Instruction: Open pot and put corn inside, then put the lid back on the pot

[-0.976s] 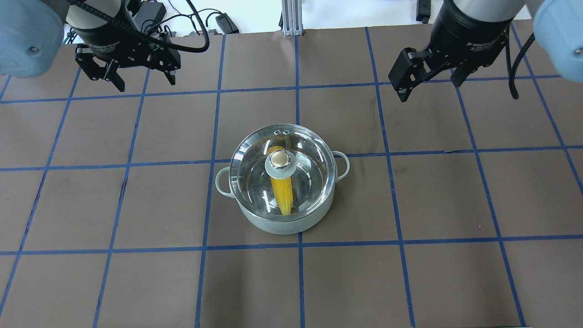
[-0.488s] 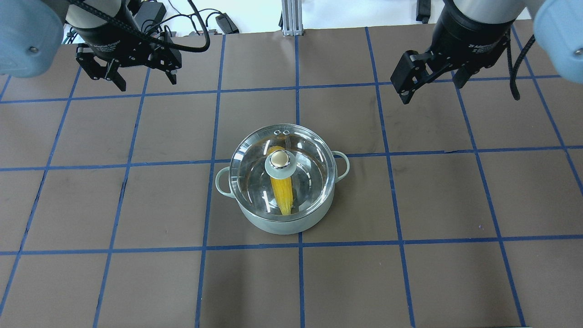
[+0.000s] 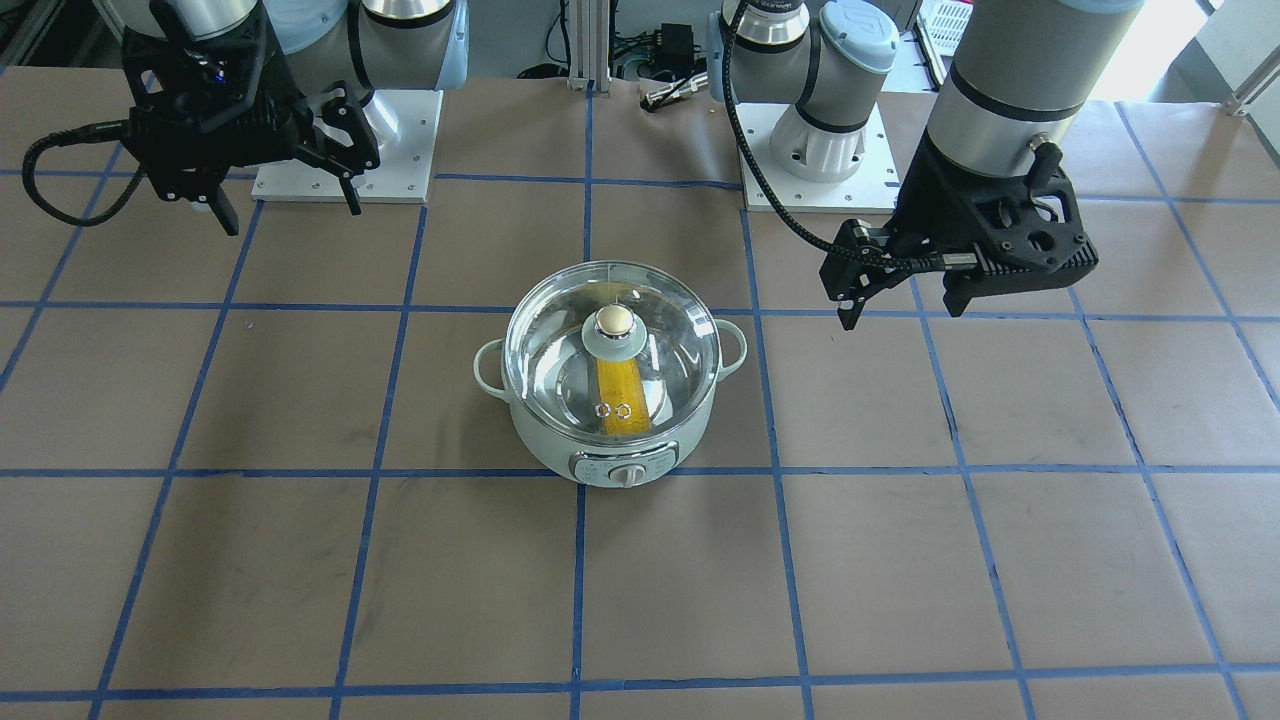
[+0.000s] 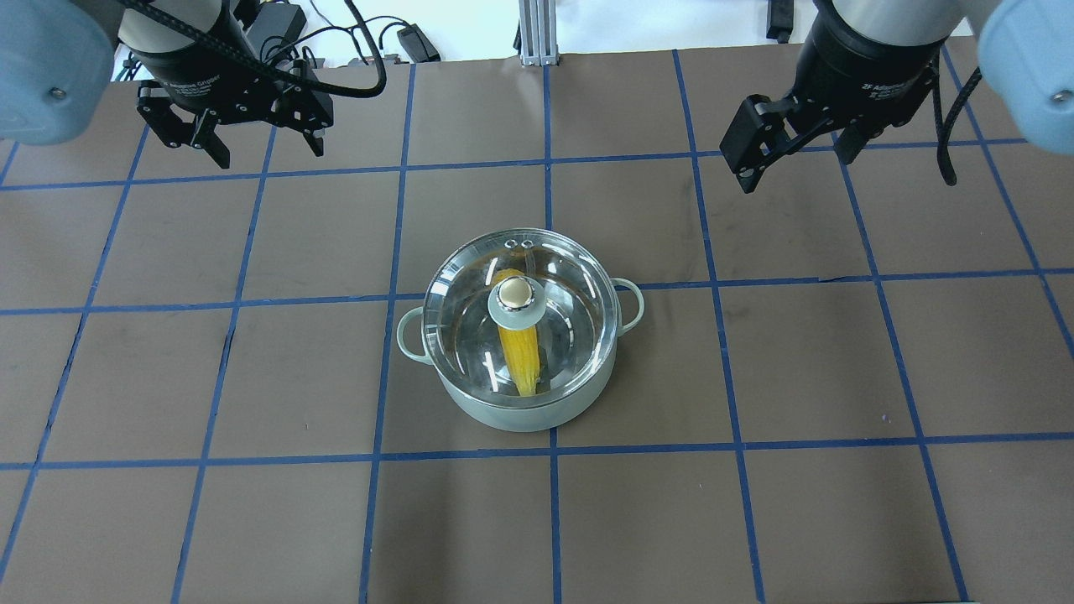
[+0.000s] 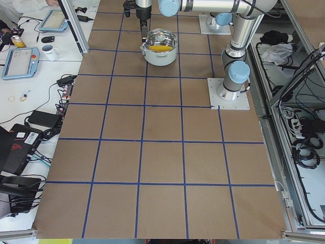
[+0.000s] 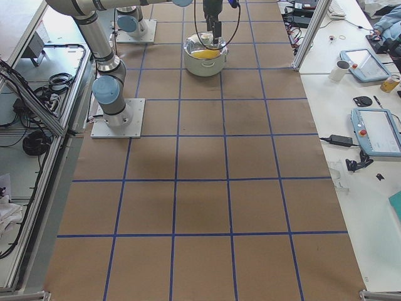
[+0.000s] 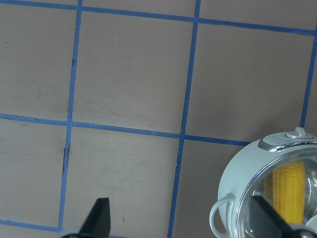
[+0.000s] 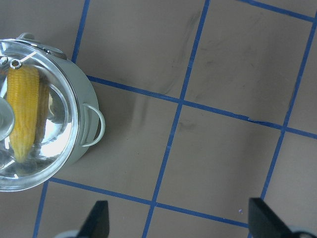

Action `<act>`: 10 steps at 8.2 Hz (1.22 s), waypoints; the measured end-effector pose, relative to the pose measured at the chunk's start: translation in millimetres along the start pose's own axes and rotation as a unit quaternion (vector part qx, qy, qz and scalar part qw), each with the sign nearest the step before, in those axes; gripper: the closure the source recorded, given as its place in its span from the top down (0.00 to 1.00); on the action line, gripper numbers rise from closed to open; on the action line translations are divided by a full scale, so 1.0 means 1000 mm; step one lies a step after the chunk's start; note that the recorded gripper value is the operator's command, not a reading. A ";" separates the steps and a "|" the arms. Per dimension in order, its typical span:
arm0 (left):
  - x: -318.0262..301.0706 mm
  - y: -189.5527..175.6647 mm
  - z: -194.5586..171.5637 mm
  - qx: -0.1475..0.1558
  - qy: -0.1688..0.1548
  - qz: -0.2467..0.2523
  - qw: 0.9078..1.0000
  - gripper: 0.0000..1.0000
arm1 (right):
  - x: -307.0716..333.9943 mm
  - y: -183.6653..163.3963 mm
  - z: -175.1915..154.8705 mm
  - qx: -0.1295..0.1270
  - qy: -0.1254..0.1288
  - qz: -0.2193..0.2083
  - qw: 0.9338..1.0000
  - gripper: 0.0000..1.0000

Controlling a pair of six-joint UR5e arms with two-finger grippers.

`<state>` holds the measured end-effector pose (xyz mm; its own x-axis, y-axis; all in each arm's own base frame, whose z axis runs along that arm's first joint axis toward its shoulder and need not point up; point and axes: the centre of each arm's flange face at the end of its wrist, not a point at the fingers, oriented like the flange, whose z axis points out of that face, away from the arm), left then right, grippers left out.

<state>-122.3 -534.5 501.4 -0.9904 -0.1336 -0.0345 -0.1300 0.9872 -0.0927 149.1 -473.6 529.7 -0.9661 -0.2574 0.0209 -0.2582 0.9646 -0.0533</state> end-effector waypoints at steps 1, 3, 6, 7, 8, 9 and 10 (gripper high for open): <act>0.000 0.001 -0.002 0.001 -0.001 -0.001 1.000 1.00 | 0.000 0.000 0.000 0.000 0.000 0.000 1.000 1.00; -0.001 0.003 -0.004 0.002 -0.002 -0.001 1.000 1.00 | 0.000 -0.001 0.001 0.000 -0.001 0.000 1.000 1.00; -0.001 0.004 -0.004 0.000 -0.002 -0.001 1.000 1.00 | 0.000 -0.001 0.001 0.001 -0.003 0.001 1.000 1.00; -0.001 0.004 -0.003 0.000 -0.003 -0.001 1.000 1.00 | 0.001 -0.001 0.001 0.002 -0.003 0.001 1.000 1.00; -0.001 0.004 -0.003 -0.001 -0.003 -0.002 1.000 1.00 | 0.001 -0.002 0.001 0.002 -0.002 0.001 1.000 1.00; -0.001 0.004 -0.004 0.000 -0.003 -0.002 1.000 1.00 | 0.001 -0.002 0.001 0.001 -0.002 0.001 1.000 1.00; -0.001 0.004 -0.004 0.000 -0.003 -0.001 1.000 1.00 | 0.001 -0.002 0.001 0.001 -0.002 0.001 1.000 1.00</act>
<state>-121.9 -530.4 504.7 -0.9898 -0.1369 -0.0401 -0.1327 0.9869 -0.0919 148.5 -475.8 528.5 -0.9667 -0.2555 0.0173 -0.2561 0.9650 -0.0560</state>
